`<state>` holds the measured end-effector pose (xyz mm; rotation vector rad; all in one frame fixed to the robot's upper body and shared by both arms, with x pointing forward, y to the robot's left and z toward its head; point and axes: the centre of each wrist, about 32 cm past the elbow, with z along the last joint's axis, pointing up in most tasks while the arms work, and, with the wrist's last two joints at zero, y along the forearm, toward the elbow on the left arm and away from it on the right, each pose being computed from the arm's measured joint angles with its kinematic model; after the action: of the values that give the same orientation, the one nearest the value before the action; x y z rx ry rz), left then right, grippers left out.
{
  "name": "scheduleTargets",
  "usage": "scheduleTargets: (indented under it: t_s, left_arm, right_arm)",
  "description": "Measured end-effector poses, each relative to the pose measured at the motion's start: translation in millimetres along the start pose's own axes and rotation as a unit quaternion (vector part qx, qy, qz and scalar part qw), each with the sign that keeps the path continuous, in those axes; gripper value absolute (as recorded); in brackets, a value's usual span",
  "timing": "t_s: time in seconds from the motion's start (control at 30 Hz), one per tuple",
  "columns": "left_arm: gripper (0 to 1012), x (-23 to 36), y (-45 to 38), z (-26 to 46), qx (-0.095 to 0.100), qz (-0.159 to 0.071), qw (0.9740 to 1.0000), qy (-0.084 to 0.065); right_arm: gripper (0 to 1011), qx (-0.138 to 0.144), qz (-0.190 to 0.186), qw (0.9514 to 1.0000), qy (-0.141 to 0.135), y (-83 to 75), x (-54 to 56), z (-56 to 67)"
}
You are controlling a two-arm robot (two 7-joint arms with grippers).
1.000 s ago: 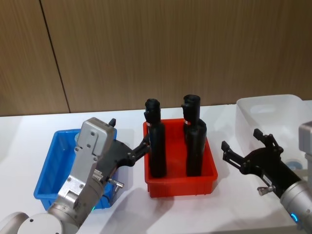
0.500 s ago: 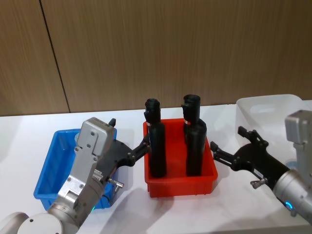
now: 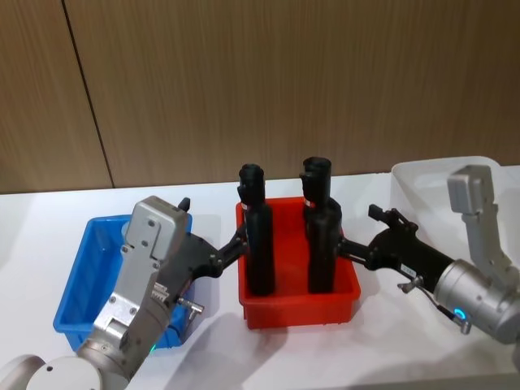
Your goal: Pick the cotton swabs from the blue box and place them into the white box.
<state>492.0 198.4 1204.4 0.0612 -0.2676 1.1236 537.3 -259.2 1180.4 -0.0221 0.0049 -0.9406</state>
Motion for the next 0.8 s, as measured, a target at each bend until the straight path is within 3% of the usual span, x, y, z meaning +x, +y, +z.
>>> scheduleTargets:
  t_s: [0.33, 0.8]
  left_arm:
    - [1004, 0.0, 0.0, 0.0, 0.0, 0.0, 1.0, 0.0]
    - [1004, 0.0, 0.0, 0.0, 0.0, 0.0, 1.0, 0.0]
  right_arm:
    - [1002, 0.002, 0.021, 0.9994, 0.028, 23.9, 20.4, -6.8]
    - [1001, 0.006, 0.048, 0.9973, 0.055, 44.3, 34.7, -17.1]
